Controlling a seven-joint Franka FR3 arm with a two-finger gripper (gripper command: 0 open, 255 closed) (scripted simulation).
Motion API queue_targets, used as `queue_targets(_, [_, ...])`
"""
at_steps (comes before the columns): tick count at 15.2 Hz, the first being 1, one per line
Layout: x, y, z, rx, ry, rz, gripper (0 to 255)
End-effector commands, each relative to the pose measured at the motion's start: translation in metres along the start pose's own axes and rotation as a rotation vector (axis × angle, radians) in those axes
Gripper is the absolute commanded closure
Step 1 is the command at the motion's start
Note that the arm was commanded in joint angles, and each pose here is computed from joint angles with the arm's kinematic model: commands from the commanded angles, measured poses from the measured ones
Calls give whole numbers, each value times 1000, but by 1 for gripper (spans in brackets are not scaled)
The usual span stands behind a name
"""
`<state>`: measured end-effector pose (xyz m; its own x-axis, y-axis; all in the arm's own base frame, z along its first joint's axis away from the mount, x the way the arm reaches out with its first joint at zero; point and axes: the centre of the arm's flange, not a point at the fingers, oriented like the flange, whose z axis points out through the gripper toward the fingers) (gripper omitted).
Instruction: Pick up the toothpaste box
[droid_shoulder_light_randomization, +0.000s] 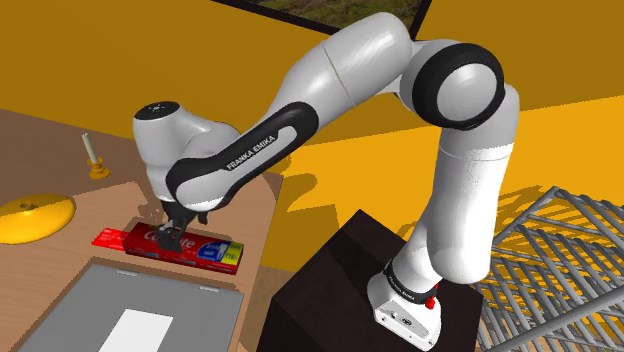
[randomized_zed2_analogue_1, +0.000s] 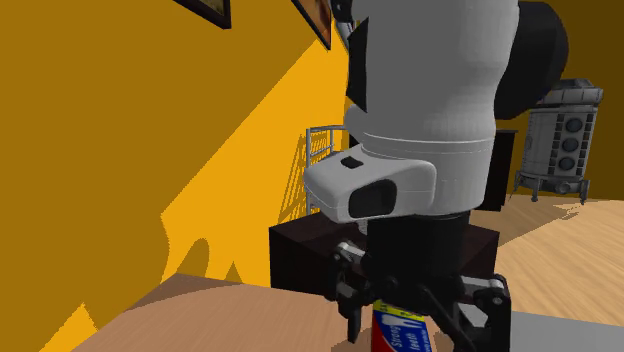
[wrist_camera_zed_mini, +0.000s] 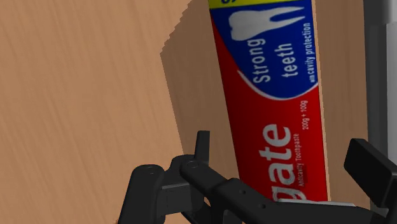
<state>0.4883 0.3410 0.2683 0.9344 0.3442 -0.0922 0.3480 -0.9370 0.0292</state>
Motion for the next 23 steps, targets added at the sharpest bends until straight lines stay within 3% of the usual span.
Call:
queue_targets(1, [6,-7,10,0,-1,-5,0])
queue_targets(9, [9,-8,44,0,-1,-5,0])
queue_targets(10, [9,-8,44,0,-1,-5,255])
queue_targets(19, [9,-8,44,0,-1,-5,255])
queue_targets(23, [7,-7,23,0,-1,-5,255])
